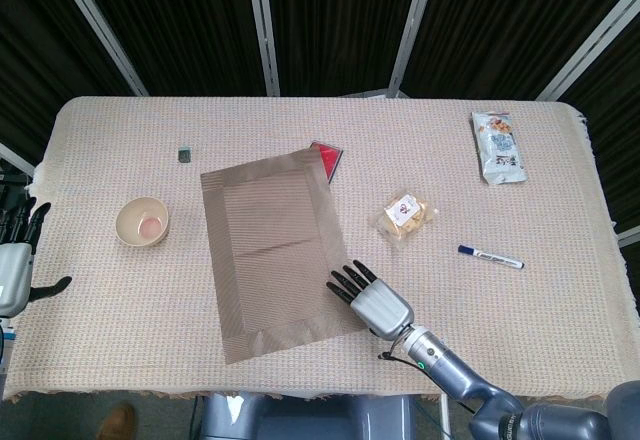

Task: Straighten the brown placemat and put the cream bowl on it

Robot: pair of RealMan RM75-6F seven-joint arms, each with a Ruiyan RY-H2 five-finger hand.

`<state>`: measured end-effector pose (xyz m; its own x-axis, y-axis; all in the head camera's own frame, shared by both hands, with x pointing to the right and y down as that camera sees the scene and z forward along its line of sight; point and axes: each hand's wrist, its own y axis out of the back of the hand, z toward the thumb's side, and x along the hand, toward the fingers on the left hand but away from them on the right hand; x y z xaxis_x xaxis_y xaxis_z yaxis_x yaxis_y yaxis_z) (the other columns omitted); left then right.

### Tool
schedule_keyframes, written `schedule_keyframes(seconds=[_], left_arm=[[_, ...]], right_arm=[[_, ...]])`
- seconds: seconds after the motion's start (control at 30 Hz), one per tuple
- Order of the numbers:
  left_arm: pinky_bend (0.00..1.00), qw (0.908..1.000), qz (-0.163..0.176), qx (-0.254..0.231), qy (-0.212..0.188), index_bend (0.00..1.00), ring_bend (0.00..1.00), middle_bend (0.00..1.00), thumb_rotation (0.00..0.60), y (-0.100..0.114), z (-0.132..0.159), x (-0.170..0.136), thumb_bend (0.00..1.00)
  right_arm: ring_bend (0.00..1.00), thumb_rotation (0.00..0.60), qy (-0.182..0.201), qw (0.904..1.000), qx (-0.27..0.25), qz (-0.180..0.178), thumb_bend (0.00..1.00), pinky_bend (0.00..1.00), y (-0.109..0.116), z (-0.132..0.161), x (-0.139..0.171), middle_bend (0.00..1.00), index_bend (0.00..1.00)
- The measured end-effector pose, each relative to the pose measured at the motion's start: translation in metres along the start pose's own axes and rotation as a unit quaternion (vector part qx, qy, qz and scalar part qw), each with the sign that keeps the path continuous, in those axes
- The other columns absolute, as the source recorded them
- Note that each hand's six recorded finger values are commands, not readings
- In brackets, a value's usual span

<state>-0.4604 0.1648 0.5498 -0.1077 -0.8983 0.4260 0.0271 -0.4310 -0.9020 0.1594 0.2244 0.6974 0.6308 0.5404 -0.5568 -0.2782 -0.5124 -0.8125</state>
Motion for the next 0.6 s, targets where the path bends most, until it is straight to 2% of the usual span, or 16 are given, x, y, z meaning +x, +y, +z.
schedule_keyframes(seconds=[0.33, 0.6], left_arm=[[0.00, 1.0000, 0.000, 0.004, 0.001, 0.00, 0.00, 0.00, 0.600, -0.001, 0.000, 0.000, 0.00], [0.00, 1.0000, 0.000, 0.004, 0.002, 0.00, 0.00, 0.00, 0.600, -0.002, 0.000, 0.000, 0.00]], right_arm=[[0.00, 0.600, 0.003, 1.0000, 0.003, 0.007, 0.00, 0.00, -0.003, 0.008, -0.006, 0.00, 0.05], [0.00, 0.600, -0.006, 0.9996, -0.028, -0.001, 0.00, 0.00, 0.003, 0.010, -0.014, 0.00, 0.05]])
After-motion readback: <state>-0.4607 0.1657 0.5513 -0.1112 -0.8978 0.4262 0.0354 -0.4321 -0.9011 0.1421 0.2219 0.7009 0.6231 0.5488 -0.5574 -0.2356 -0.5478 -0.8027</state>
